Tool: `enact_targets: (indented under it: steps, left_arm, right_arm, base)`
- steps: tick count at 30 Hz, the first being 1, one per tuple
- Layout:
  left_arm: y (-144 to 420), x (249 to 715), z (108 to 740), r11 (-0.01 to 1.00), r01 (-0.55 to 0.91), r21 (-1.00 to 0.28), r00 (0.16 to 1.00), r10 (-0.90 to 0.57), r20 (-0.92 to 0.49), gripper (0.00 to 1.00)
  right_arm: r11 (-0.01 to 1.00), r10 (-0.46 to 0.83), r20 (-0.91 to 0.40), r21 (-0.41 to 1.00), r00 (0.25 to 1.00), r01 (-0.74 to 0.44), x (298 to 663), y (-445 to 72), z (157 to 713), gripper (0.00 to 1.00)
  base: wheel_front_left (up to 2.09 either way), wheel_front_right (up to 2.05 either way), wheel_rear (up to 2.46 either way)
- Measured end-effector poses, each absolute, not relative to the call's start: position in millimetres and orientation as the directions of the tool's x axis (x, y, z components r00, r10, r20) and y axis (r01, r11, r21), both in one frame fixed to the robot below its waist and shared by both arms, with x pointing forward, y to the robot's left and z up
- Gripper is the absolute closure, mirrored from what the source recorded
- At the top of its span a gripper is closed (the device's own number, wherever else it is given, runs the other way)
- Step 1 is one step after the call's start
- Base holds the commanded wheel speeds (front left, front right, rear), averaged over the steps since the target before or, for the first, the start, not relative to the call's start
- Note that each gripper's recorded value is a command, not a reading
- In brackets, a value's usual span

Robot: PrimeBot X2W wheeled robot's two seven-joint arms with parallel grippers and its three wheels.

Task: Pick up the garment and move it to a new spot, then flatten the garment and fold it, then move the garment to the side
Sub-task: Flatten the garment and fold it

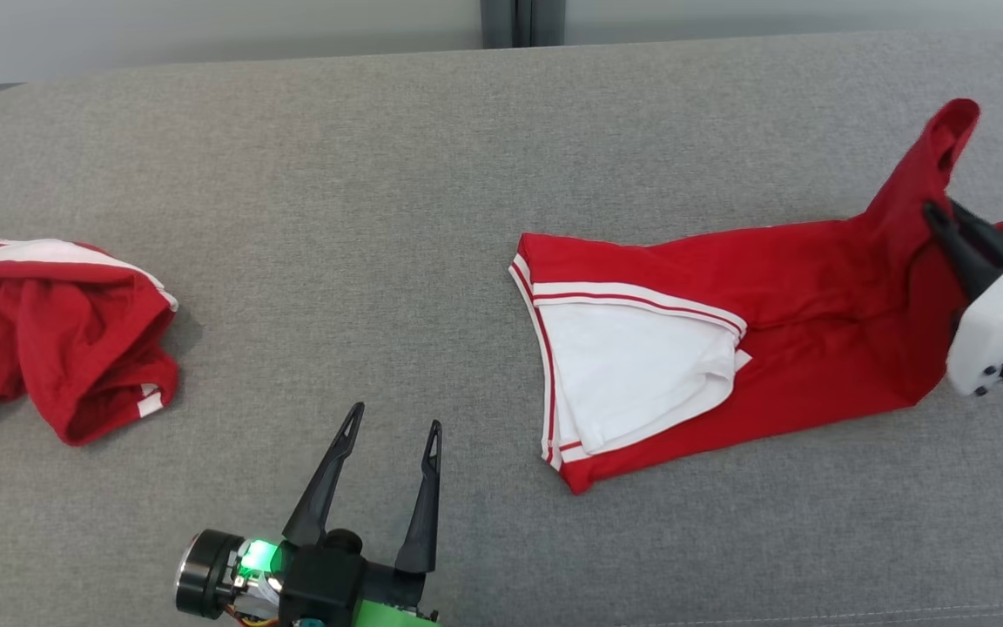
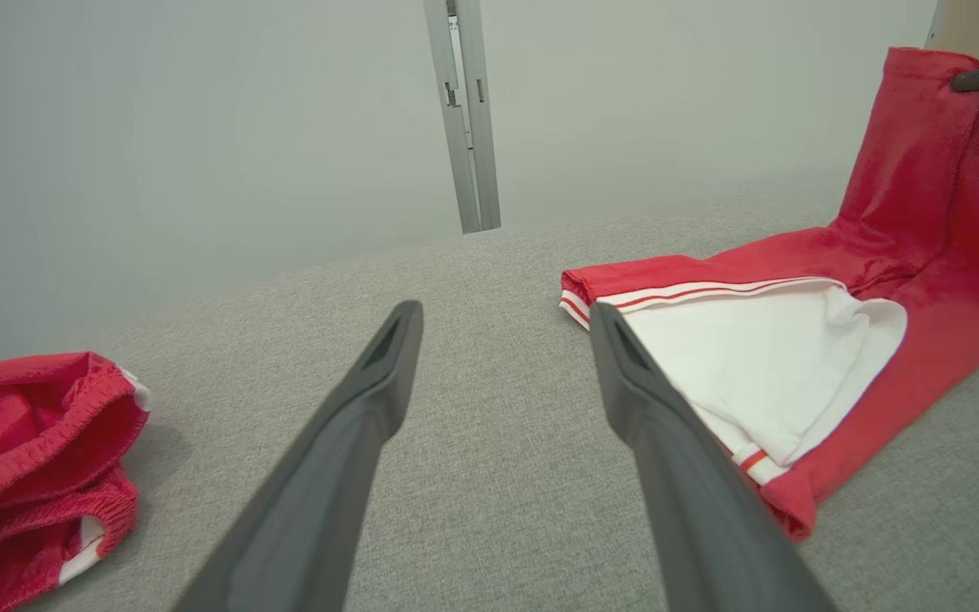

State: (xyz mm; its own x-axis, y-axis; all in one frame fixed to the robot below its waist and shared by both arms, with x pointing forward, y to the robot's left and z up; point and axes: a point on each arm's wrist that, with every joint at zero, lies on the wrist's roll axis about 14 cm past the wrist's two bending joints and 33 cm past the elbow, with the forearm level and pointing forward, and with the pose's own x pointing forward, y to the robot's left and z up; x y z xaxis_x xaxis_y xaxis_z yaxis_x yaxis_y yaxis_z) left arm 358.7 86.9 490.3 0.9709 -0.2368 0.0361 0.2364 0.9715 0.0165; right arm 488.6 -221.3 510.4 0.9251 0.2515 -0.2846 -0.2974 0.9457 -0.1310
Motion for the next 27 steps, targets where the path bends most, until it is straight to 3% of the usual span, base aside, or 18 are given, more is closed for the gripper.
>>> enact_targets:
  steps: [15, 26, 27]
  left_arm:
    - [112.8, 341.4, 496.8, 0.99, 0.142, 0.02, 0.989, -0.142, 0.044, 0.0]
    - [122.8, 334.5, 494.6, 0.994, 0.107, 0.011, 0.994, -0.108, 0.033, 0.0]
    - [123.1, 334.3, 494.3, 0.994, 0.106, 0.01, 0.994, -0.106, 0.032, 0.0]
  right_arm:
    - [0.846, 0.528, -0.29, 0.093, 0.798, -0.525, 445.1, -68.0, 485.2, 1.0]
    - [0.773, 0.631, -0.335, 0.19, 0.7, -0.606, 424.7, -10.5, 460.2, 1.0]
    - [0.77, 0.634, -0.338, 0.198, 0.695, -0.606, 423.9, -8.4, 458.4, 0.89]
  base:
    - [0.0, 0.0, 0.0]
    - [0.0, 0.0, 0.0]
    - [0.0, 0.0, 0.0]
